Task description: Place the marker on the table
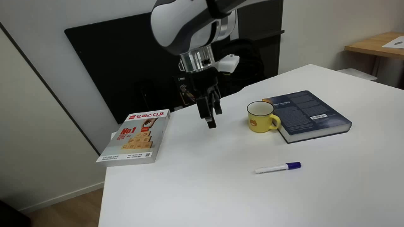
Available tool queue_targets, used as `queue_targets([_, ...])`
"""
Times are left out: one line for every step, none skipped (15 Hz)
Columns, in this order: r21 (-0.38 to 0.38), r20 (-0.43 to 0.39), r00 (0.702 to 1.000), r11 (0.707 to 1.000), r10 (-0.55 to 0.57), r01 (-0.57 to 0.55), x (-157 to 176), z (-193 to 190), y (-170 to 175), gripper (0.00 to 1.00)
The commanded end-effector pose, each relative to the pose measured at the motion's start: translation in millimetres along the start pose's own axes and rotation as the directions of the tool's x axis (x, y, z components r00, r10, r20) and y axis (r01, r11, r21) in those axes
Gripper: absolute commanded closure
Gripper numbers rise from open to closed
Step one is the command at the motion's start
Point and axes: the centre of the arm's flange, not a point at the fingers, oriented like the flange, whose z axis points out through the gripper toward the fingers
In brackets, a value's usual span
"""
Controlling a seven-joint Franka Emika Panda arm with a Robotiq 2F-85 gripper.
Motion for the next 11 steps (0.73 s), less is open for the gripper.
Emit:
queue_targets([-0.003, -0.106, 0.982, 0.987, 0.159, -0.16, 5, -19, 23, 0.0])
queue_targets([0.001, -0.137, 0.971, 0.98, 0.195, -0.197, 3, -23, 28, 0.0])
queue_targets([0.004, -0.166, 0.959, 0.973, 0.23, -0.232, 2, -25, 32, 0.0])
queue_targets([0.011, -0.195, 0.944, 0.964, 0.264, -0.267, 0, -28, 36, 0.0])
queue_targets([0.018, -0.224, 0.928, 0.953, 0.299, -0.303, 0, -30, 40, 0.0])
queue_targets([0.021, -0.252, 0.909, 0.941, 0.333, -0.339, -1, -33, 44, 0.0])
queue_targets([0.026, -0.278, 0.887, 0.927, 0.367, -0.375, -1, -35, 47, 0.0])
queue_targets([0.01, -0.234, 0.929, 0.957, 0.285, -0.291, -4, -26, 41, 0.0])
queue_targets([0.014, -0.254, 0.917, 0.949, 0.309, -0.315, -4, -29, 44, 0.0])
queue_targets([0.018, -0.262, 0.911, 0.945, 0.32, -0.327, -4, -30, 45, 0.0])
queue_targets([0.02, -0.265, 0.908, 0.943, 0.326, -0.333, -4, -30, 46, 0.0])
